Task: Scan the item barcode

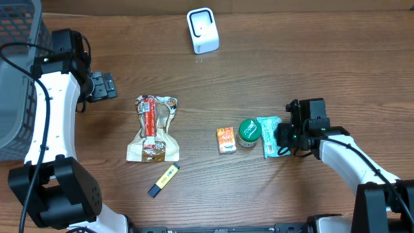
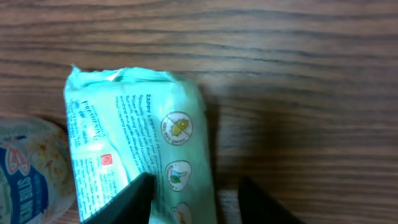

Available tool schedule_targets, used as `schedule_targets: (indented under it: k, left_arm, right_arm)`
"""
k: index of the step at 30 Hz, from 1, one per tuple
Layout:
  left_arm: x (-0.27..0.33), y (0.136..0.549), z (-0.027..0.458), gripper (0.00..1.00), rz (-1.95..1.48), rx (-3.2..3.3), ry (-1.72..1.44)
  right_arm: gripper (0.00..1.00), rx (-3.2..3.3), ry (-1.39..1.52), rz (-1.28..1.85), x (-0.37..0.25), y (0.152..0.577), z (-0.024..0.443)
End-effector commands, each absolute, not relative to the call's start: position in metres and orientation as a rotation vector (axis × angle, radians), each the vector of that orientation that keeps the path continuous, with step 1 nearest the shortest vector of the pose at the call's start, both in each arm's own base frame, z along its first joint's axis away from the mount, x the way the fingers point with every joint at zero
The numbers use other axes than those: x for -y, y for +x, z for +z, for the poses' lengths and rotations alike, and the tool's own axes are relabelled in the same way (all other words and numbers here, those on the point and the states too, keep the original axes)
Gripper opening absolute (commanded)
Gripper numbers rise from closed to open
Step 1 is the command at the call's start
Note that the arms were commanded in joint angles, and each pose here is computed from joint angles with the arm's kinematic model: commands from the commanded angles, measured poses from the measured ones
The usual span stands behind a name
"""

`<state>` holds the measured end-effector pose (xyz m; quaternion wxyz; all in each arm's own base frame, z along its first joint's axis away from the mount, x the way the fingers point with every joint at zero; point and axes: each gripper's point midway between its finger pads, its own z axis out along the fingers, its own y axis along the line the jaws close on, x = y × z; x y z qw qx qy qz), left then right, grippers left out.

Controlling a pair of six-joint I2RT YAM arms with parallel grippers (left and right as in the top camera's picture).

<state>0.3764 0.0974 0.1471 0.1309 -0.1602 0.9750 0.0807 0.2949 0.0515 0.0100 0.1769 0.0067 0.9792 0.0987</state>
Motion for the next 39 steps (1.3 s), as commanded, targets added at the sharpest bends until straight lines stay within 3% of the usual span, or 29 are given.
schedule_targets:
  k: [1, 12, 18, 22, 30, 39]
  left_arm:
    - [-0.098, 0.377, 0.148, 1.0, 0.236, -2.834, -0.441]
    - [-0.098, 0.377, 0.148, 1.0, 0.236, -2.834, -0.441]
    - [-0.098, 0.377, 0.148, 1.0, 0.236, -2.834, -0.441]
    - [-0.098, 0.377, 0.148, 1.0, 0.236, -2.834, -0.441]
    - [-0.098, 0.377, 0.148, 1.0, 0.236, -2.834, -0.441]
    - [-0.098, 0.377, 0.148, 1.0, 0.236, -2.834, -0.441]
  right_arm:
    - [0.21, -2.797, 0.055, 0.298, -0.052, 0.285, 0.003]
    - [0.24, -2.831, 0.671, 0.48, -0.057, 0.286, 0.037]
    - [0.42, -2.777, 0.707, 0.564, -0.051, 0.297, 0.087]
    - [0.49, -2.724, 0.53, 0.527, -0.044, 0.313, 0.095]
    - [0.54, -2.717, 0.41, 0.502, -0.044, 0.331, 0.069]
    - [0.54, -2.912, 0.496, 0.398, -0.034, 0.313, 0.008]
